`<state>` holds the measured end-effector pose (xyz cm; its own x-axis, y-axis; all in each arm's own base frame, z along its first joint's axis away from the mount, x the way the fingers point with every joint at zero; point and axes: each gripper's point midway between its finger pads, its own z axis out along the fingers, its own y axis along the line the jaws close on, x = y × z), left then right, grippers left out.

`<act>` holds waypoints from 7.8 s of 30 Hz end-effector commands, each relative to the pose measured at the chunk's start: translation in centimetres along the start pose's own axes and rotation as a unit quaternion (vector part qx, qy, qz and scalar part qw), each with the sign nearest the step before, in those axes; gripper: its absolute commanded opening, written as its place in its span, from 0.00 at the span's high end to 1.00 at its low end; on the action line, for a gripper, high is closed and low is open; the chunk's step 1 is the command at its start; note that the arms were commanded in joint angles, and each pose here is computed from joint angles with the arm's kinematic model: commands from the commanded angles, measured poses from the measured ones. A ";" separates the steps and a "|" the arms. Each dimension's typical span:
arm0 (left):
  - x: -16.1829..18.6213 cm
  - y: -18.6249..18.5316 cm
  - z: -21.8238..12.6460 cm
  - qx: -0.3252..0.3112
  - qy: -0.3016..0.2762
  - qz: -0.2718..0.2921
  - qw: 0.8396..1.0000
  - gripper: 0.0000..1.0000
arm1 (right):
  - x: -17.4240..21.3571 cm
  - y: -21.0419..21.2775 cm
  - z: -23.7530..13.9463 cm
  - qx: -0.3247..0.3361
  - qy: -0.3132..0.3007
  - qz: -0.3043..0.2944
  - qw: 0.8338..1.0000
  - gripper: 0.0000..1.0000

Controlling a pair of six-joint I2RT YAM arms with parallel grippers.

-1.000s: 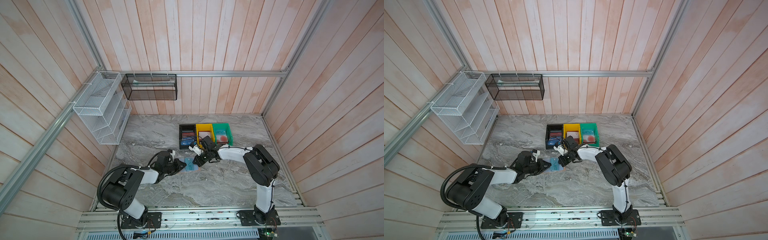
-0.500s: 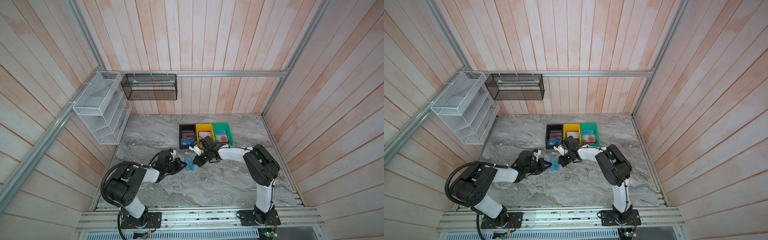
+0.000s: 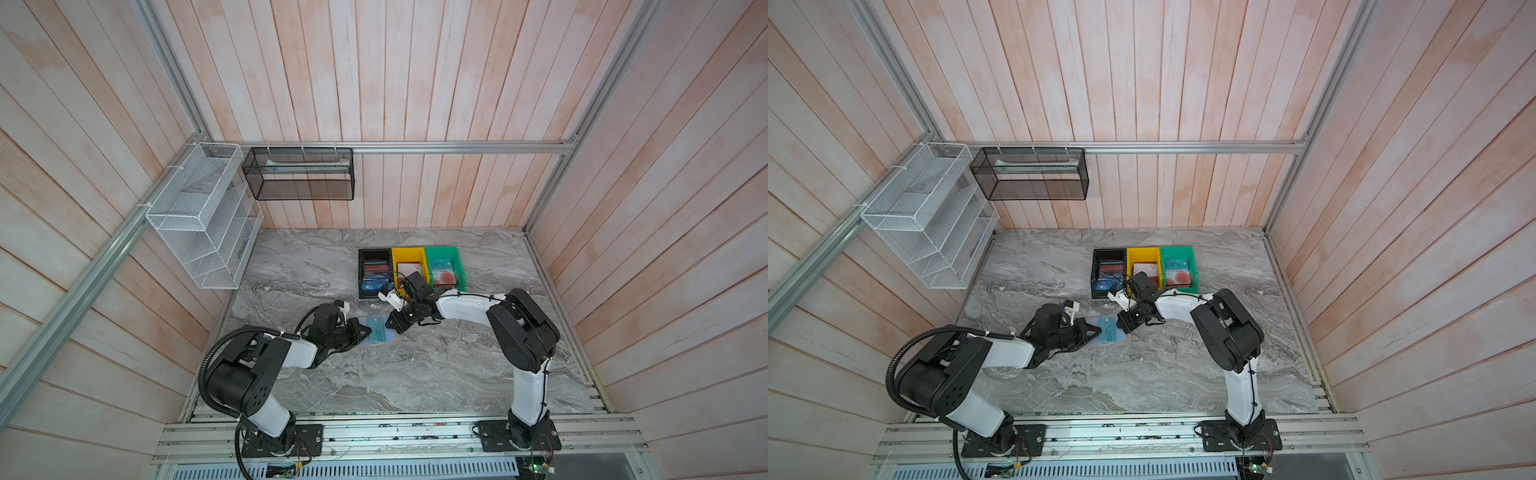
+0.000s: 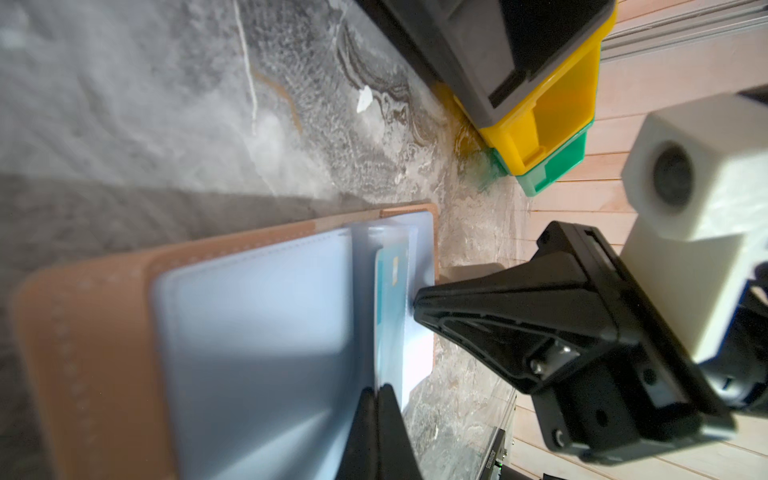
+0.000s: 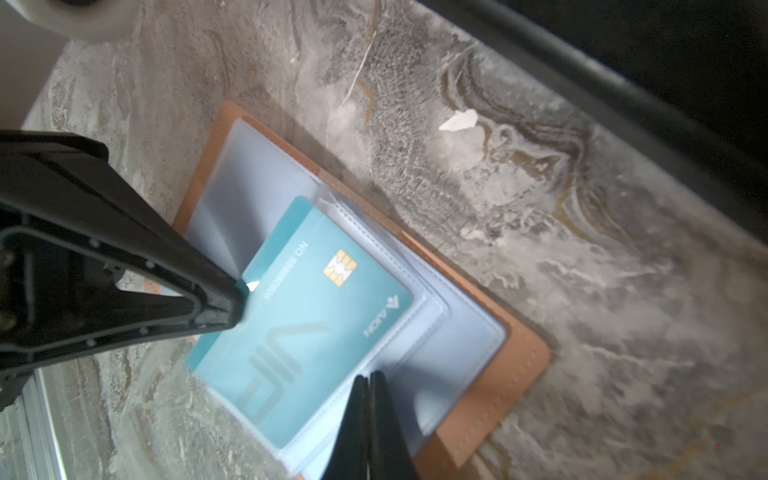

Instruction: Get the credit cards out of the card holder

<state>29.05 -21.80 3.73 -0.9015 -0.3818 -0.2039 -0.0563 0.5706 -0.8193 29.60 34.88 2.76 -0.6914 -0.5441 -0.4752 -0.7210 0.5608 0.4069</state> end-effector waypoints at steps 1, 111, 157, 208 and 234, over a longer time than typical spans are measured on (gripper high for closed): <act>0.8 2.2 -0.7 -0.039 0.001 -0.005 0.999 1.00 | 4.6 -1.3 1.1 0.016 0.071 0.035 0.997 1.00; -0.6 -18.2 -2.6 0.259 0.042 0.161 0.951 1.00 | -0.7 3.0 -17.0 -0.320 -0.189 0.127 0.920 0.58; -0.7 -15.8 -1.6 0.206 0.036 0.146 0.967 0.85 | -3.2 2.5 -18.9 -0.299 -0.230 0.191 0.906 0.97; -2.5 -11.7 -5.5 0.138 0.005 0.159 0.978 0.84 | -5.0 -17.9 -20.0 -0.139 -0.552 0.642 0.513 1.00; -2.8 -11.4 -5.5 0.133 0.002 0.159 0.978 0.84 | -8.0 -22.0 -19.4 -0.043 -0.529 0.637 0.559 1.00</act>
<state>29.22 -23.18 15.62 -0.8740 -0.2130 -0.4367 0.3046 0.4602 -0.8340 49.53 14.69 14.13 -0.2511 0.9613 0.1136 0.2576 -0.0468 0.9651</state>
